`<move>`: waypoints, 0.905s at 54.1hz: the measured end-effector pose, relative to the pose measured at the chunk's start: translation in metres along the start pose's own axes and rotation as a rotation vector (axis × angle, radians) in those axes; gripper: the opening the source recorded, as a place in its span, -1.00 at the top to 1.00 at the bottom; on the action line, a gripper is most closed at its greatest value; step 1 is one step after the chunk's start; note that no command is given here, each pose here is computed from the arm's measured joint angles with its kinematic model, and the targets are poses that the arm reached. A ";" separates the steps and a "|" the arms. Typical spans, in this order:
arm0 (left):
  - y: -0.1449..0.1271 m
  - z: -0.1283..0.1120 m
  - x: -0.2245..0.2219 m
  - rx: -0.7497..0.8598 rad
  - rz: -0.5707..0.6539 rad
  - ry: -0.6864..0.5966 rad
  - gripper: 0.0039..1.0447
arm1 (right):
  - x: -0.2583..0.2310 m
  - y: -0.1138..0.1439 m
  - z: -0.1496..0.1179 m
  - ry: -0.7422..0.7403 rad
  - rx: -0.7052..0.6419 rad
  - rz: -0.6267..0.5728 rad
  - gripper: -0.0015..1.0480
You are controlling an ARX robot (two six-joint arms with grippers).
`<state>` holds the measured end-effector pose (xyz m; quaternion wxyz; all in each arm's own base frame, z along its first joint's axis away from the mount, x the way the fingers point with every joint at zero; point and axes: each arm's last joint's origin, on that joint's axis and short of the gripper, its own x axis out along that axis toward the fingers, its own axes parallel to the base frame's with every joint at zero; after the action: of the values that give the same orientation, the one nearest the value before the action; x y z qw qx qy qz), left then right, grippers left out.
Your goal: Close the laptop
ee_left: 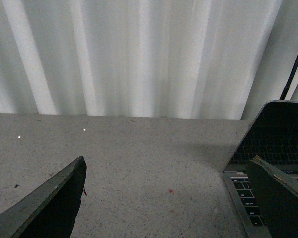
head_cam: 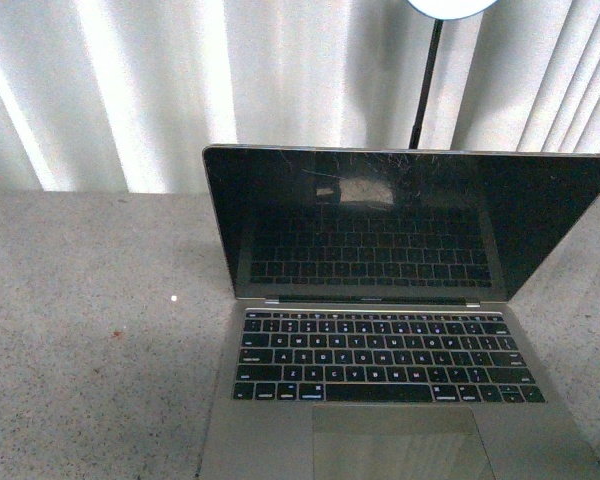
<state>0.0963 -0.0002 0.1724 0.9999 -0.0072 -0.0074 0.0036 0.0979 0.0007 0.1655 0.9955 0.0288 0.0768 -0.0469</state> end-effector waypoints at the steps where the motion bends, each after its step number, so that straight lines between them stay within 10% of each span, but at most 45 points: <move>1: 0.000 -0.001 0.000 -0.016 0.013 0.019 -0.87 | 0.001 0.000 0.001 0.049 0.008 -0.030 -0.86; 12: -0.003 0.011 0.030 -0.311 -0.056 0.097 -0.87 | 0.026 -0.001 0.023 0.180 -0.067 0.076 -0.86; 30: -0.077 0.091 0.168 -0.051 -0.557 0.003 -0.87 | 0.136 -0.003 0.109 0.061 -0.607 0.384 -0.86; 41: -0.120 0.100 0.239 0.178 -0.492 0.085 -0.87 | 0.190 0.004 0.137 0.019 -0.743 0.411 -0.82; 49: -0.134 0.091 0.263 0.286 -0.458 0.140 -0.68 | 0.202 0.016 0.129 0.049 -0.775 0.510 -0.35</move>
<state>0.3584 -0.1307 0.2694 0.9637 0.1357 0.0609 -0.2219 0.3180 -0.0098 0.2624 0.9104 -0.3265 0.1027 0.2322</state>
